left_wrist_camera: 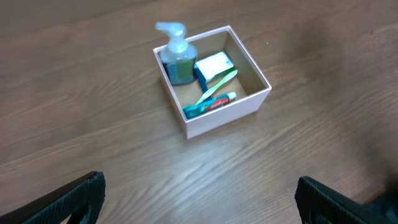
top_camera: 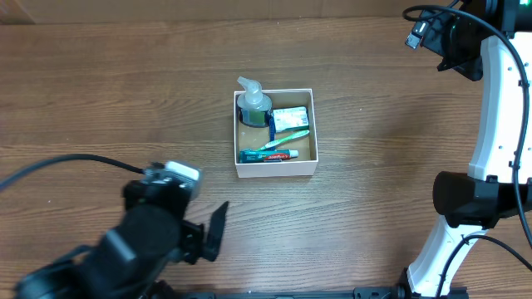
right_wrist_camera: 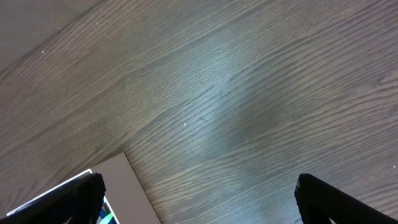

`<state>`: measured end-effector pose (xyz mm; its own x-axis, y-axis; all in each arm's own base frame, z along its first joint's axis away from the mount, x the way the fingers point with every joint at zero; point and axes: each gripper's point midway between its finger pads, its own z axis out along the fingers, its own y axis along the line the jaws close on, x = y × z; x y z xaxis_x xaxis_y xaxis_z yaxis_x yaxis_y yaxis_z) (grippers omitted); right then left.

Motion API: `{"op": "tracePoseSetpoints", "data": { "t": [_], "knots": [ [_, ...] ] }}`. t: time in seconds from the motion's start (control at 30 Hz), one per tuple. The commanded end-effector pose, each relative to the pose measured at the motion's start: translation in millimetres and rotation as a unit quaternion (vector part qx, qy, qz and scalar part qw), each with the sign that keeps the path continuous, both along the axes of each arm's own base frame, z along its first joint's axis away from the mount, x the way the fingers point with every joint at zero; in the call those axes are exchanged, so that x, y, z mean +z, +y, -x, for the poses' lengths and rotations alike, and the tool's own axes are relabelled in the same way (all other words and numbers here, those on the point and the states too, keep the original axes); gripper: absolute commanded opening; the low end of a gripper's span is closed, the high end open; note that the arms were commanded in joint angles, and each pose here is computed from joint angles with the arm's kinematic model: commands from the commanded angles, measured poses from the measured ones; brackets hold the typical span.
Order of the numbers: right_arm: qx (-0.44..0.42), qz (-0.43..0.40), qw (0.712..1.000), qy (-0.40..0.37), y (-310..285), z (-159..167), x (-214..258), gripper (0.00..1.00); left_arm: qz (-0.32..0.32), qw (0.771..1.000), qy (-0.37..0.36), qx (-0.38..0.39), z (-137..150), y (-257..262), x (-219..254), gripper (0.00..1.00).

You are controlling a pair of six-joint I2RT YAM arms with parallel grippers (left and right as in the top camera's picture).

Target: Pack container

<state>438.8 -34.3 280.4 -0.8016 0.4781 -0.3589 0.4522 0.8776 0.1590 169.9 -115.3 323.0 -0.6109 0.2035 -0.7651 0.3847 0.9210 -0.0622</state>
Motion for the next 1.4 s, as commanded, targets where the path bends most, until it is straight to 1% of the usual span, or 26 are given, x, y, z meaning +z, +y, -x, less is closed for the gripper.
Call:
{"op": "tracePoseSetpoints", "data": {
  "t": [0.0,0.07,0.13,0.2,0.33,0.4,0.5,0.57,0.7,0.8,0.93,1.0,1.17,1.37],
  "knots": [
    [0.006,0.000,1.000,-0.006,2.3,1.2,4.4,1.00,-0.003,0.996,0.069,-0.051,9.1,-27.2,-63.8,1.00],
    [0.006,0.000,1.000,-0.006,2.3,1.2,4.4,1.00,-0.009,0.994,0.091,-0.053,8.5,-33.1,-86.1,1.00],
    [0.006,0.000,1.000,-0.006,2.3,1.2,4.4,1.00,-0.043,0.993,0.102,-0.038,2.7,-29.1,-108.5,1.00],
    [0.006,0.000,1.000,-0.006,2.3,1.2,4.4,1.00,-0.072,0.992,0.100,-0.026,-3.3,-24.0,-119.0,1.00],
    [0.006,0.000,1.000,-0.006,2.3,1.2,4.4,1.00,-0.128,0.988,0.076,-0.030,-22.6,-26.5,-129.6,1.00],
    [0.006,0.000,1.000,-0.006,2.3,1.2,4.4,1.00,-0.148,0.987,0.063,-0.015,-33.8,-25.8,-132.6,1.00],
    [0.006,0.000,1.000,-0.006,2.3,1.2,4.4,1.00,-0.169,0.984,0.055,0.002,-45.7,-26.4,-140.6,1.00],
    [0.006,0.000,1.000,-0.006,2.3,1.2,4.4,1.00,-0.172,0.984,0.053,0.005,-49.8,-29.1,-145.2,1.00],
    [0.006,0.000,1.000,-0.006,2.3,1.2,4.4,1.00,-0.136,0.990,0.024,0.010,-63.8,-43.6,-152.8,1.00],
    [0.006,0.000,1.000,-0.006,2.3,1.2,4.4,1.00,-0.077,0.997,-0.002,0.014,-78.0,-50.1,-154.8,1.00],
    [0.006,0.000,1.000,-0.006,2.3,1.2,4.4,1.00,0.013,0.998,-0.027,-0.049,-84.5,-54.7,-153.3,1.00],
    [0.006,0.000,1.000,-0.006,2.3,1.2,4.4,1.00,0.043,0.995,-0.043,-0.073,-84.8,-50.0,-151.3,1.00],
    [0.006,0.000,1.000,-0.006,2.3,1.2,4.4,1.00,0.080,0.987,-0.095,-0.101,-82.4,-28.8,-137.3,1.00],
    [0.006,0.000,1.000,-0.006,2.3,1.2,4.4,1.00,0.096,0.980,-0.163,-0.062,-83.6,2.1,-116.7,1.00]
  ]
}}
